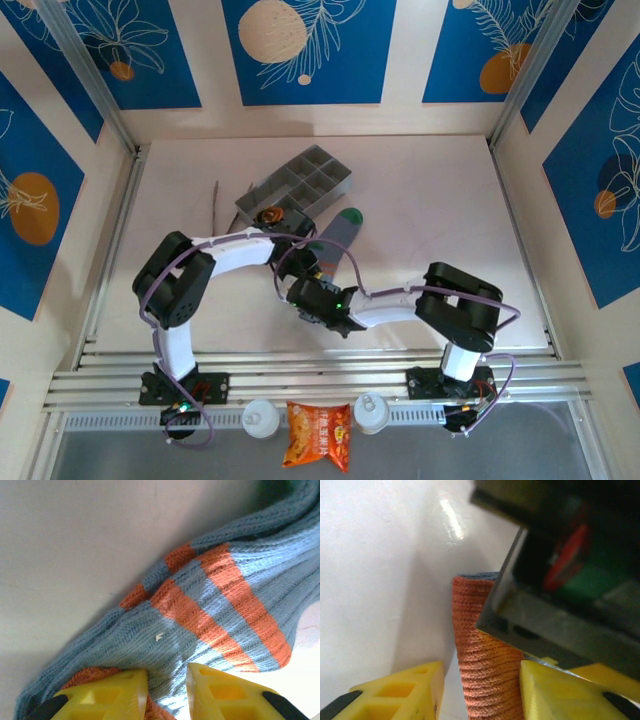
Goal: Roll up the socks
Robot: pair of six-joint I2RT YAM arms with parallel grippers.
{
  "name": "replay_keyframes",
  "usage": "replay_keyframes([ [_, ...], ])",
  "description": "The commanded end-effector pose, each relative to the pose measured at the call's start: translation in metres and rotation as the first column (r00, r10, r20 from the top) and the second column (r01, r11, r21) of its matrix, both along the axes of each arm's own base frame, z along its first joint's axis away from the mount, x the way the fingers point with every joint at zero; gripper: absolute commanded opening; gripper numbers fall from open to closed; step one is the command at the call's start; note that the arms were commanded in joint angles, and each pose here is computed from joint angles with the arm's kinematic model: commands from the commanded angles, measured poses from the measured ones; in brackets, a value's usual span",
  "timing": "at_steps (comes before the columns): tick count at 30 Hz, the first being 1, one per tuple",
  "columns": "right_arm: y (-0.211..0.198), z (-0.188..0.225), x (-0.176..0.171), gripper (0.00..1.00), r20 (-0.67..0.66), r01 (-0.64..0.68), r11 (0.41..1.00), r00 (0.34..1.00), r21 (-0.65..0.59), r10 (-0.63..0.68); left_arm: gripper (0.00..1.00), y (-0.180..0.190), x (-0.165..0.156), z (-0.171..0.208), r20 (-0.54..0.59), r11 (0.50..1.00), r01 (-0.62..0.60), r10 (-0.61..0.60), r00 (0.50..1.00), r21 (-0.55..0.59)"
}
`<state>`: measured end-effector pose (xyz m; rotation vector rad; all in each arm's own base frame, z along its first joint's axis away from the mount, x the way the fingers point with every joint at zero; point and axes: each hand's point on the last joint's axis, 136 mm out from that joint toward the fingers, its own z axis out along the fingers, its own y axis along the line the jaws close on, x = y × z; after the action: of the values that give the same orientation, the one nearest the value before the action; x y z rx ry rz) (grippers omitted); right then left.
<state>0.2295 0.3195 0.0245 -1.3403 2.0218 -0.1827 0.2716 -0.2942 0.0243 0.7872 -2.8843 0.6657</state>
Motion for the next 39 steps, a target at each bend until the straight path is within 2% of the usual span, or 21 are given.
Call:
replay_keyframes([
  [1,-0.021,-0.020,0.016,0.37,-0.009,0.116,0.989,0.993,-0.096,-0.118,0.30,0.042,-0.024,-0.040,-0.100,0.983,0.007,0.012,0.995,0.186],
  [6,-0.024,-0.035,0.011,0.14,-0.064,0.132,0.985,0.988,-0.113,-0.140,0.30,0.045,-0.024,-0.037,-0.100,0.984,-0.001,0.020,0.995,0.180],
  [10,-0.026,-0.041,0.005,0.00,-0.096,0.124,0.987,0.986,-0.101,-0.134,0.30,0.050,-0.024,-0.030,-0.092,0.985,-0.028,0.044,0.995,0.168],
  [12,-0.021,-0.044,-0.001,0.00,-0.143,0.102,0.993,0.984,-0.065,-0.111,0.33,0.051,-0.019,-0.020,-0.074,0.987,-0.051,0.062,0.995,0.153],
  [19,-0.015,-0.049,-0.026,0.00,-0.341,0.105,0.991,0.938,0.086,-0.070,0.60,0.047,0.008,0.024,0.010,0.988,-0.131,0.131,0.991,0.076],
  [22,-0.014,-0.055,-0.036,0.00,-0.410,0.108,0.988,0.911,0.114,-0.052,0.68,0.047,0.019,0.041,0.040,0.986,-0.160,0.158,0.987,0.051],
  [29,-0.009,-0.058,-0.049,0.00,-0.530,0.157,0.970,0.847,0.188,-0.034,0.72,0.061,0.024,0.065,0.087,0.976,-0.214,0.211,0.974,0.032],
  [32,-0.004,-0.056,-0.055,0.00,-0.599,0.183,0.955,0.801,0.234,-0.007,0.71,0.058,0.016,0.065,0.074,0.977,-0.213,0.213,0.974,-0.013],
  [39,-0.002,-0.056,-0.075,0.00,-0.728,0.252,0.925,0.685,0.284,0.037,0.71,0.065,-0.008,0.058,0.033,0.980,-0.197,0.198,0.980,-0.027],
])
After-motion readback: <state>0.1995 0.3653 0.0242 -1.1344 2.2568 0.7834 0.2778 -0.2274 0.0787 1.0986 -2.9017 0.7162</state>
